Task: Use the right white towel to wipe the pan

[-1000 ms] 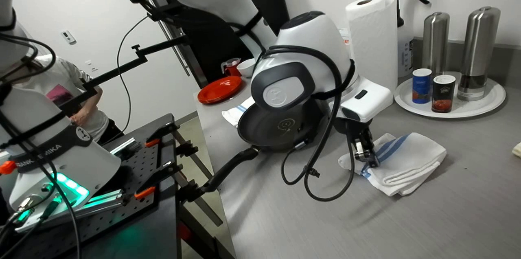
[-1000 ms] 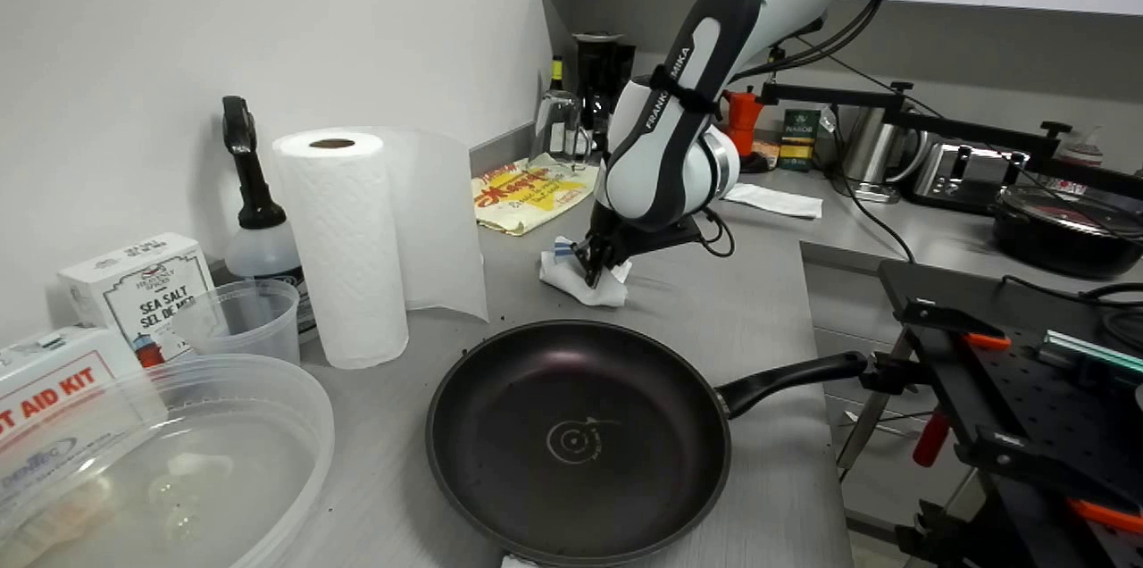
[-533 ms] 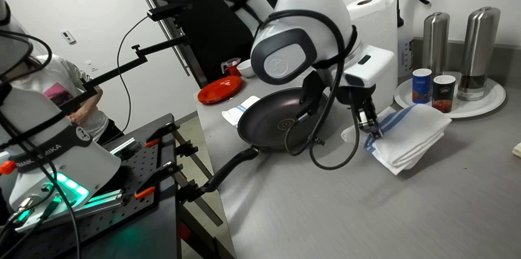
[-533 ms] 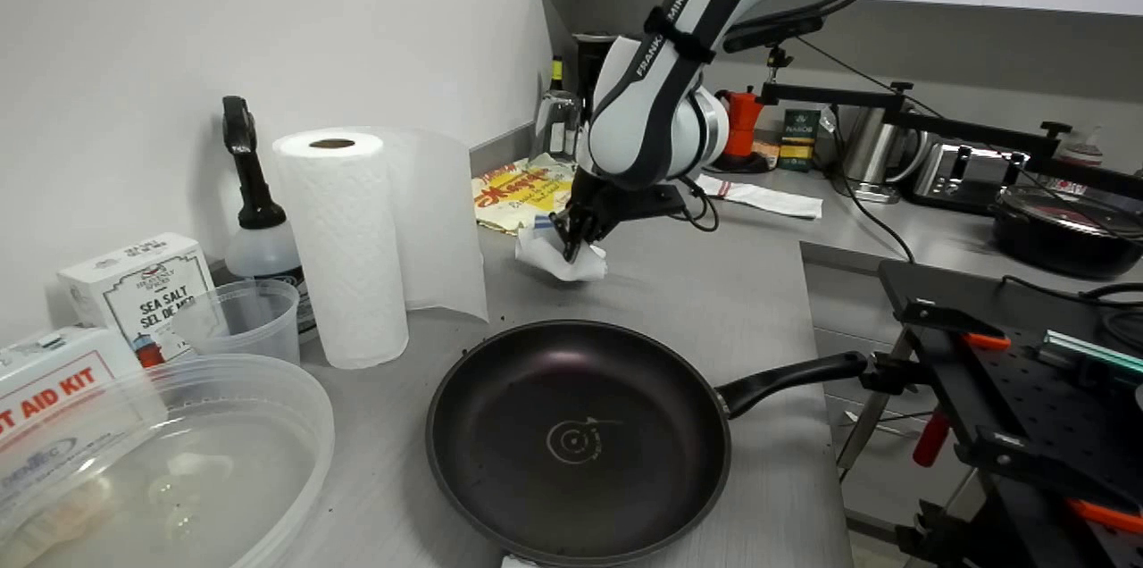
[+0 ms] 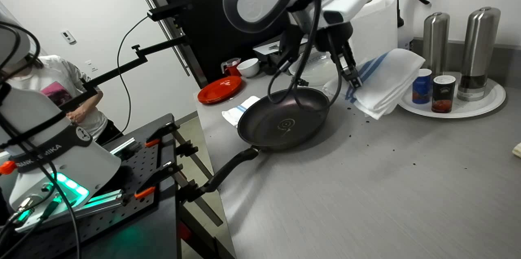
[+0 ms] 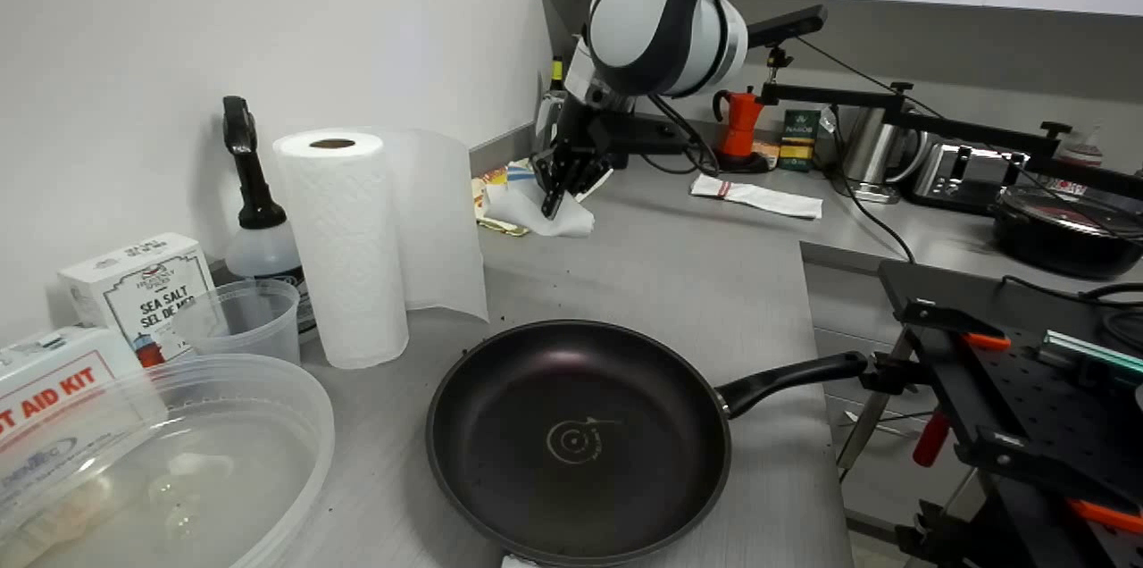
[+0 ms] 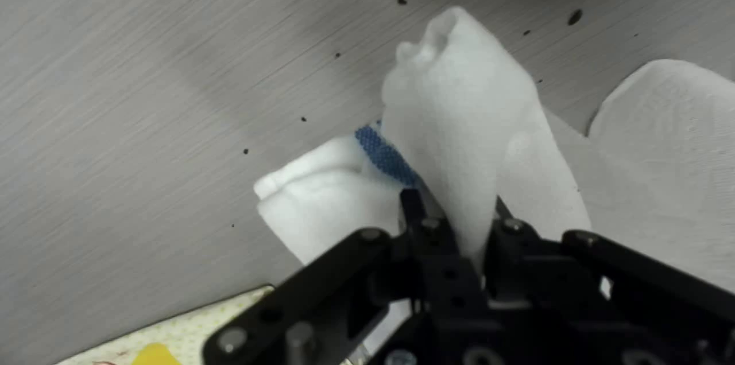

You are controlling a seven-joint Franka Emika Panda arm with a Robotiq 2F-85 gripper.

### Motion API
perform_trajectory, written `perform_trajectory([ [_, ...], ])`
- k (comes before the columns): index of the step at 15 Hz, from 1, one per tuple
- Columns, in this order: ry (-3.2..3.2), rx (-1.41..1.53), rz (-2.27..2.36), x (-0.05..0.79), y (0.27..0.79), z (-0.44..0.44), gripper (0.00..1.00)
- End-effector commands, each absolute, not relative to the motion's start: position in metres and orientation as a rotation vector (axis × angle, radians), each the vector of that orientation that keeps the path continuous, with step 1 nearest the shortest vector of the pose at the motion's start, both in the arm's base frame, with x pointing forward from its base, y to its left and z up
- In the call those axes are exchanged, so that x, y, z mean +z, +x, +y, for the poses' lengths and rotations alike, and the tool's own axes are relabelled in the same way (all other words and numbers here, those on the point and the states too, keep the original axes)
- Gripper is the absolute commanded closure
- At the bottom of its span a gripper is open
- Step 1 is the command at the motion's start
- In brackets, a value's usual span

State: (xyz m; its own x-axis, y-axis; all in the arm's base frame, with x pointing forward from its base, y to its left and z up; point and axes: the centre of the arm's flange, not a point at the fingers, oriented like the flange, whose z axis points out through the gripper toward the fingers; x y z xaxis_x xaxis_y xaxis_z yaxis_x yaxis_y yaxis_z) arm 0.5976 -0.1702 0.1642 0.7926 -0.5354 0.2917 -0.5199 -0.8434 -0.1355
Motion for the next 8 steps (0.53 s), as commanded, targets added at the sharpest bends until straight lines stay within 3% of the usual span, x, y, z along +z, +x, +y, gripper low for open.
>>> perform_trajectory([
  [1,-2.909,-0.49,0.763,0.212,0.558,-0.142,0.97],
  [8,-2.883,-0.439,0.687,0.226,0.514,-0.087,0.97],
])
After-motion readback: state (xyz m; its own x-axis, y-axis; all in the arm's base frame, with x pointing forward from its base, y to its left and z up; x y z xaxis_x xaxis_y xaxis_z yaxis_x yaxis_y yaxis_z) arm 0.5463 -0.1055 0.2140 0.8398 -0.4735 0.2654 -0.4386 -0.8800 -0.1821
